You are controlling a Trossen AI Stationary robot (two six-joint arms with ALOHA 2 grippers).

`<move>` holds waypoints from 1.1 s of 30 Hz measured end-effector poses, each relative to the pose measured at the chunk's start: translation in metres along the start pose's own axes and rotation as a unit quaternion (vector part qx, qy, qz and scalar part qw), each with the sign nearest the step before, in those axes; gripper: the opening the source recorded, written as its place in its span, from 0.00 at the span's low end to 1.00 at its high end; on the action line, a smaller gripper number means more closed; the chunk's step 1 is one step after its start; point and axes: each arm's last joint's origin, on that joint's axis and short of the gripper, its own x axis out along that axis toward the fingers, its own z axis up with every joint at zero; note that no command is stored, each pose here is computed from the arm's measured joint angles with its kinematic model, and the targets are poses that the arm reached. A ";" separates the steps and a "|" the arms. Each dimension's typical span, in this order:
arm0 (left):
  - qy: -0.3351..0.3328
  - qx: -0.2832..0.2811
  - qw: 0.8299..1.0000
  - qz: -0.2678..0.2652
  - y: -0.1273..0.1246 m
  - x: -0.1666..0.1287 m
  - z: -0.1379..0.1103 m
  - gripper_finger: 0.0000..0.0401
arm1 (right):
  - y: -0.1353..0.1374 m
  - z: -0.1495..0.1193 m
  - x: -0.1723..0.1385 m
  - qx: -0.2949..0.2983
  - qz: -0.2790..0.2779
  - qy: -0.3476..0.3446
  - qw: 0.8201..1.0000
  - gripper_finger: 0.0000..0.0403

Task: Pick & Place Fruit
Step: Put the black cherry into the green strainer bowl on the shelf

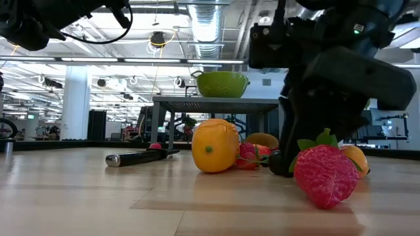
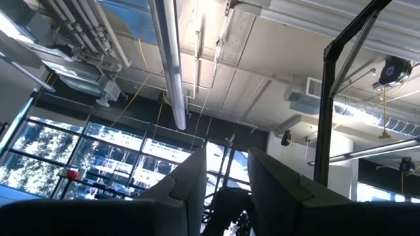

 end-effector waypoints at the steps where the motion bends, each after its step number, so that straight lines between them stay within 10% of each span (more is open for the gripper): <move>1: 0.000 0.000 1.000 0.000 0.000 0.000 0.000 0.26 | -0.001 0.001 0.001 0.001 0.001 0.001 1.000 0.54; 19: -0.001 0.000 1.000 0.002 0.000 0.000 0.000 0.26 | -0.005 0.008 0.004 -0.009 0.011 -0.014 1.000 0.25; 33: -0.001 0.000 1.000 0.002 0.000 0.000 0.000 0.26 | -0.009 0.021 -0.025 -0.055 0.035 -0.034 0.997 0.26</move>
